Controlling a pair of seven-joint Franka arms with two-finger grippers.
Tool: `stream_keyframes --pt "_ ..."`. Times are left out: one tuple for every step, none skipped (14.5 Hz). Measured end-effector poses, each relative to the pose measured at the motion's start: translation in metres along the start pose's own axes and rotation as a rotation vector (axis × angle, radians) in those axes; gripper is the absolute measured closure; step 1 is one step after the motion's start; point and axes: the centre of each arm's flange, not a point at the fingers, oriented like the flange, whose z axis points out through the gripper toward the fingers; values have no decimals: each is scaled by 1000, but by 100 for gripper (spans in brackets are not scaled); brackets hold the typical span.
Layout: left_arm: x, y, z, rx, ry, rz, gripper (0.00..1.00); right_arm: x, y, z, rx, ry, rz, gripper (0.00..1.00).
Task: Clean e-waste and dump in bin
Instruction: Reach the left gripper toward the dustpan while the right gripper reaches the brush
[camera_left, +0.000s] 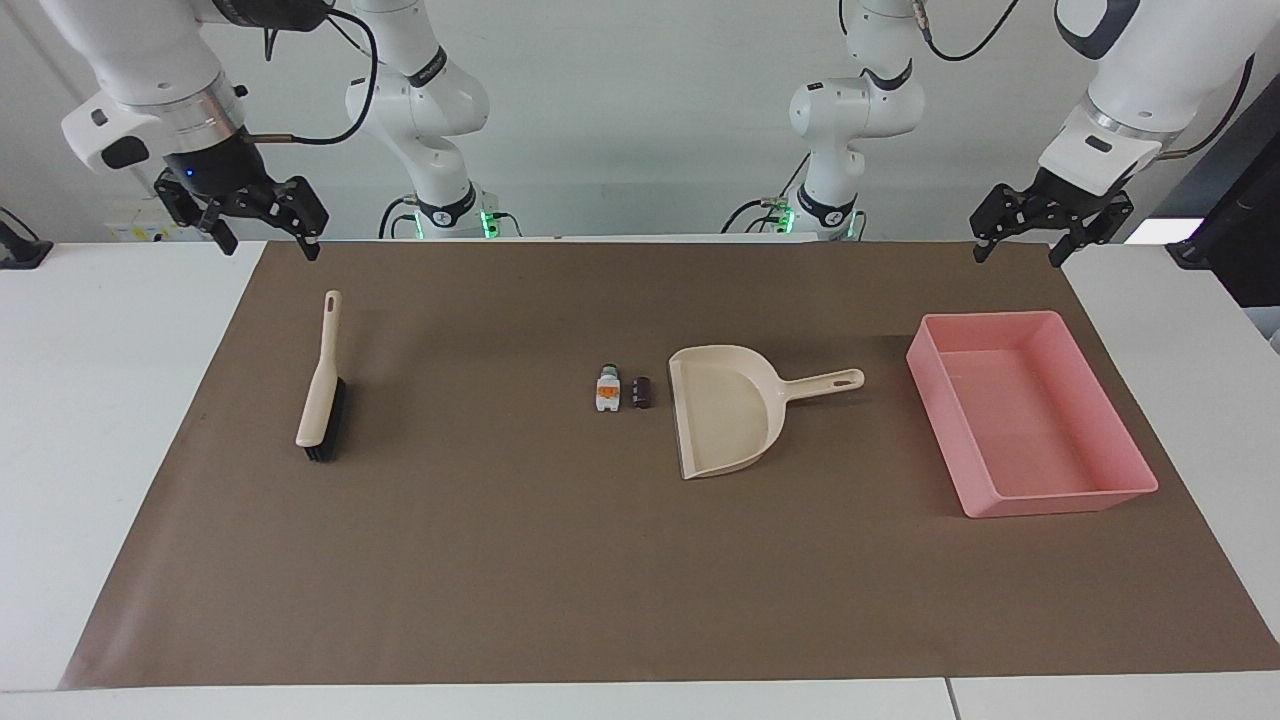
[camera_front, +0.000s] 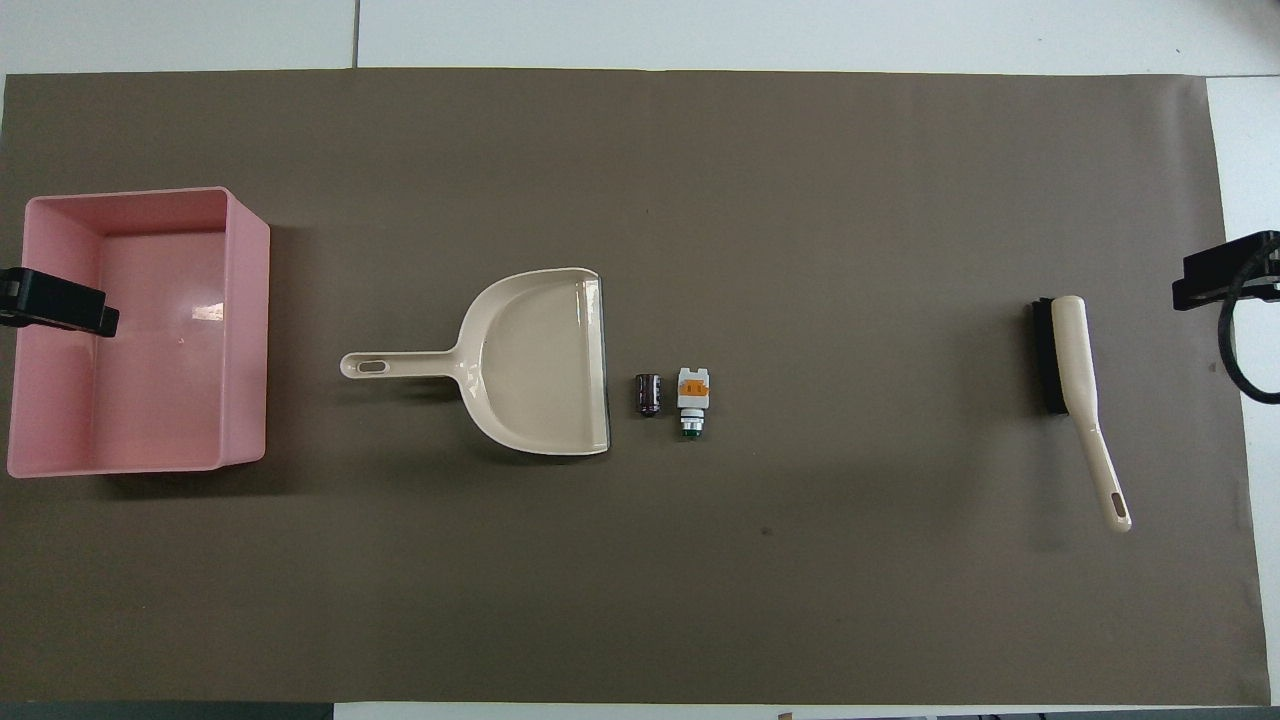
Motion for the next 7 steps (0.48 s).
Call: stream_keyframes --pt "0 -1 0 0 0 -2 0 0 0 0 0 0 0 0" --pt "0 -2 0 0 0 -4 0 0 0 0 0 0 0 0" --pt "0 -3 0 0 -1 -5 0 0 0 0 0 0 0 0" --pt "0 -3 0 0 -1 -5 0 0 0 0 0 0 0 0" --pt "0 -3 0 0 -1 -6 0 0 0 0 0 0 0 0" --pt "0 -3 0 0 -1 -6 0 0 0 0 0 0 1 0" --pt "0 -3 0 0 -1 -6 0 0 1 0 0 -1 1 0"
